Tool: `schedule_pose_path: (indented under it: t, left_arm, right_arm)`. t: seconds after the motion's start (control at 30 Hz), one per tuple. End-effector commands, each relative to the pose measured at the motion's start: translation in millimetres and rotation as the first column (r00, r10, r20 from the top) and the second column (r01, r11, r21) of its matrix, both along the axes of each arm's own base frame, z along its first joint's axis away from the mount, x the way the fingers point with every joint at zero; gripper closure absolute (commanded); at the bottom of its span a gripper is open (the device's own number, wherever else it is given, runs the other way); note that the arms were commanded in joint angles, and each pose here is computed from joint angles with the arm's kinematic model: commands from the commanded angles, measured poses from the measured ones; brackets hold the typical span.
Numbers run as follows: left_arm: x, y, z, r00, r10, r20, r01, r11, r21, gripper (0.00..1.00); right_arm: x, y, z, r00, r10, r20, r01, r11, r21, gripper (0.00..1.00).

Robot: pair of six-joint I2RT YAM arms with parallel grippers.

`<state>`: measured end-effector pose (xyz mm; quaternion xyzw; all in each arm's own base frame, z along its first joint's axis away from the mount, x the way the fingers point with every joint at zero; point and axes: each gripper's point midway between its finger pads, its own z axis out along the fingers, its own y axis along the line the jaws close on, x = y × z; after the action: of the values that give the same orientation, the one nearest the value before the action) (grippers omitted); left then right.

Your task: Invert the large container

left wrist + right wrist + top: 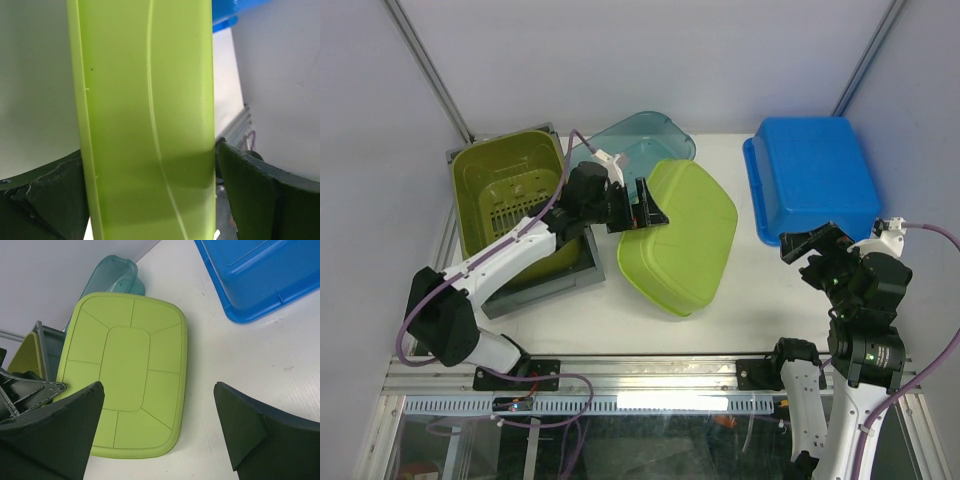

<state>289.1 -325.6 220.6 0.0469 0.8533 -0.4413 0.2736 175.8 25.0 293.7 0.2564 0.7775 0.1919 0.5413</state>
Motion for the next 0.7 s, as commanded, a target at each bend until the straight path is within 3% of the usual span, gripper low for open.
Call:
schedule_pose_path:
  t: [0.0,0.3,0.57,0.67]
  left_arm:
    - [7.4,21.5,28.8,0.981,0.077,0.177,-0.095,0.991,0.097,0.01]
    - [4.2,19.1,21.2,0.955,0.085,0.285,-0.173,0.938,0.299,0.01]
    - [21.2,50.6,1.2,0.918,0.12,0.378,-0.331,0.756,0.564,0.01]
    - [21.7,52.6,4.0,0.915,0.111,0.388,-0.333,0.748,0.574,0.01]
  right_arm:
    - [6.7,3.8,13.1,0.998,0.033,0.057,-0.032,0.999,-0.011,0.05]
    - [9.8,5.8,13.3,0.997,0.04,0.061,-0.04,0.999,0.004,0.05]
    - [11.3,8.6,9.7,0.997,0.069,0.04,-0.069,0.998,-0.006,0.05]
    - [12.5,8.4,7.2,0.997,0.073,0.029,-0.073,0.997,-0.01,0.04]
